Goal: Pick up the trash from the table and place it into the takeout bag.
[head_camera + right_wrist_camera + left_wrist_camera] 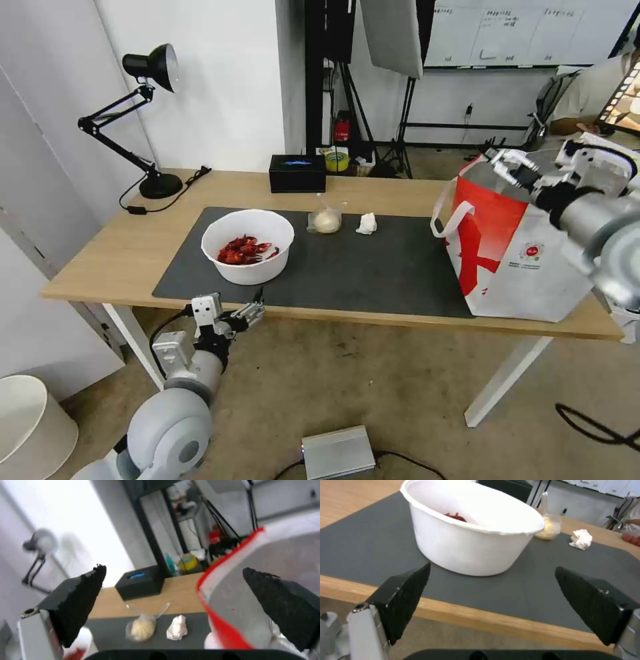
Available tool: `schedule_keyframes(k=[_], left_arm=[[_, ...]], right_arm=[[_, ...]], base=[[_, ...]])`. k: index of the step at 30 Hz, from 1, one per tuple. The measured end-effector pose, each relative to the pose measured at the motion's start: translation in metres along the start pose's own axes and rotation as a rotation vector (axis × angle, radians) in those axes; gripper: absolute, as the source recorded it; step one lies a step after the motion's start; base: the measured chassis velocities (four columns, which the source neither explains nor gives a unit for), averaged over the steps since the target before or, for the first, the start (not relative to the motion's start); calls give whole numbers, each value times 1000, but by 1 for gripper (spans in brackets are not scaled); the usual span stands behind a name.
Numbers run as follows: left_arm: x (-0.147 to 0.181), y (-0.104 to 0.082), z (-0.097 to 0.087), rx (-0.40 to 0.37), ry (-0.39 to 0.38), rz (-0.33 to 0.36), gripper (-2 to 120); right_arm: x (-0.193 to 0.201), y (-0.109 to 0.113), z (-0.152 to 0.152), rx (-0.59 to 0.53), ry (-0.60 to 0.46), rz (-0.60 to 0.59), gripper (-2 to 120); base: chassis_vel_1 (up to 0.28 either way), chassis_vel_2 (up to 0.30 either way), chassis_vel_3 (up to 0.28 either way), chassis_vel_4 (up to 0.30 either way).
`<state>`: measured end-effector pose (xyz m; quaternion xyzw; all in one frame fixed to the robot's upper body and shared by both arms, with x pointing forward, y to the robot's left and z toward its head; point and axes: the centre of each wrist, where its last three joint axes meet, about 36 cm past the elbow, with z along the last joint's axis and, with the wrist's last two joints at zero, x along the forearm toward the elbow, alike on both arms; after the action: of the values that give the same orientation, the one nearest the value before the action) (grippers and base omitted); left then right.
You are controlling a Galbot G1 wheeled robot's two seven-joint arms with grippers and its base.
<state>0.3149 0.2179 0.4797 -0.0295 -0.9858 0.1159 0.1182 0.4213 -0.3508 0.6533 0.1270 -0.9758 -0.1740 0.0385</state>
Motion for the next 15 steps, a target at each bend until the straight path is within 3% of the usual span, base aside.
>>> schedule_keyframes(k=[8, 15], left_arm=[[6, 5, 1, -12, -15, -7, 100], [10, 10, -1, -12, -26, -21, 100]], right_arm=[[18, 8, 23, 222, -52, -107, 100], [29, 10, 43, 306, -84, -118, 100]], base=[[0, 0, 0, 0], [0, 0, 0, 0]])
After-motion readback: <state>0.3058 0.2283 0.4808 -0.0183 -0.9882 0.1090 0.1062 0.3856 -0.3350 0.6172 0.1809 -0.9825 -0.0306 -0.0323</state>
